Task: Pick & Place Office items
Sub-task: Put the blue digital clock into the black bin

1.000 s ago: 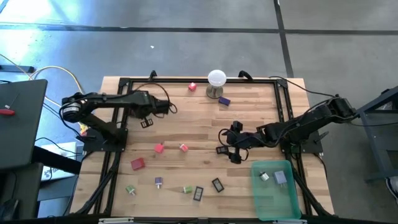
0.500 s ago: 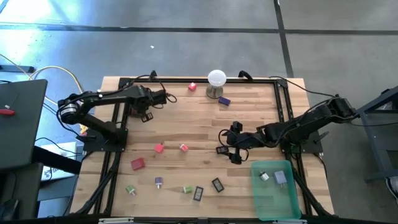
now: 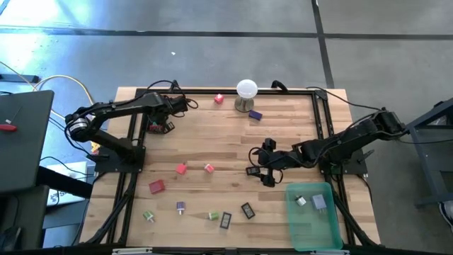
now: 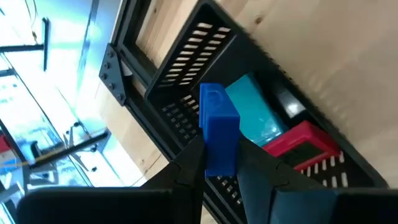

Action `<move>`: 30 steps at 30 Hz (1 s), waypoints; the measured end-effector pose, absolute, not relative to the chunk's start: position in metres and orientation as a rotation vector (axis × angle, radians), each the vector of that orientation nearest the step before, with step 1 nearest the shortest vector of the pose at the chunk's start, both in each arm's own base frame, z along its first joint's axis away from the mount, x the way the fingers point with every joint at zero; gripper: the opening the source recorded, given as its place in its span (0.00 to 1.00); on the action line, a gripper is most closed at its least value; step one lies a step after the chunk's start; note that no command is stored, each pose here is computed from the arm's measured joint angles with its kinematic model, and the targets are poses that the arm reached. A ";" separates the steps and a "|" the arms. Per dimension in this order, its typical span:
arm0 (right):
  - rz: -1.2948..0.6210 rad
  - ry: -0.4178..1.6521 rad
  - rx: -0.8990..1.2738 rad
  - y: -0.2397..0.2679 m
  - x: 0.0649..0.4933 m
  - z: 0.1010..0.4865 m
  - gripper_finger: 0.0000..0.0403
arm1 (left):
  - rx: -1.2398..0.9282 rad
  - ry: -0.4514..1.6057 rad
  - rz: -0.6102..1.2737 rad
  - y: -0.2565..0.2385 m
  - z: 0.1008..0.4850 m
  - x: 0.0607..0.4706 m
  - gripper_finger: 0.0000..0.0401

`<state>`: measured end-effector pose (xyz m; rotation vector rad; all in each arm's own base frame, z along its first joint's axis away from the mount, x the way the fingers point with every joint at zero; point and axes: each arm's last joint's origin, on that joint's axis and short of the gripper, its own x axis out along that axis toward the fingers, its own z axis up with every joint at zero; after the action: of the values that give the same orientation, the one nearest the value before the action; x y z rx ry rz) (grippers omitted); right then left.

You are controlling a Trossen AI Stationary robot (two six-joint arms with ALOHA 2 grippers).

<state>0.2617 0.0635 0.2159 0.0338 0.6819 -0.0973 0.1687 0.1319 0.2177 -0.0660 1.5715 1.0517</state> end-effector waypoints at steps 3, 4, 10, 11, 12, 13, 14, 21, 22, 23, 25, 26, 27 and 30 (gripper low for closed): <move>-0.097 0.682 0.034 0.064 0.262 0.216 0.98 | -0.091 1.570 1.077 0.136 0.218 0.165 0.17; -0.097 0.682 0.034 0.064 0.262 0.216 0.98 | -0.092 1.574 1.078 0.138 0.218 0.164 0.17; -0.097 0.682 0.034 0.064 0.262 0.216 0.98 | -0.105 1.582 1.095 0.146 0.218 0.159 0.17; -0.097 0.682 0.034 0.064 0.262 0.216 0.98 | -0.109 1.582 1.099 0.147 0.218 0.158 0.17; -0.097 0.682 0.034 0.064 0.262 0.216 0.98 | -0.114 1.583 1.104 0.148 0.218 0.157 0.17; -0.097 0.682 0.034 0.064 0.262 0.216 0.98 | -0.119 1.584 1.109 0.149 0.218 0.156 0.17; -0.097 0.682 0.034 0.064 0.262 0.216 0.98 | -0.125 1.584 1.114 0.150 0.218 0.155 0.17; -0.097 0.680 0.034 0.064 0.262 0.216 0.98 | -0.135 1.586 1.123 0.152 0.218 0.153 0.17; -0.097 0.680 0.034 0.064 0.262 0.216 0.98 | -0.135 1.586 1.123 0.152 0.218 0.153 0.17; -0.097 0.680 0.034 0.064 0.262 0.216 0.98 | -0.135 1.586 1.123 0.152 0.218 0.153 0.17; -0.097 0.680 0.034 0.064 0.262 0.216 0.98 | -0.135 1.586 1.123 0.152 0.218 0.153 0.17; -0.097 0.680 0.034 0.064 0.262 0.216 0.98 | -0.135 1.586 1.122 0.152 0.218 0.153 0.17; -0.097 0.680 0.034 0.064 0.262 0.216 0.98 | -0.135 1.586 1.122 0.152 0.218 0.153 0.17; -0.097 0.680 0.034 0.064 0.262 0.216 0.98 | -0.130 1.590 1.116 0.152 0.218 0.153 0.17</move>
<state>0.2618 0.0636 0.2159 0.0338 0.6803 -0.0973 0.1530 0.1519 0.2177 -0.1304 1.5897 1.1163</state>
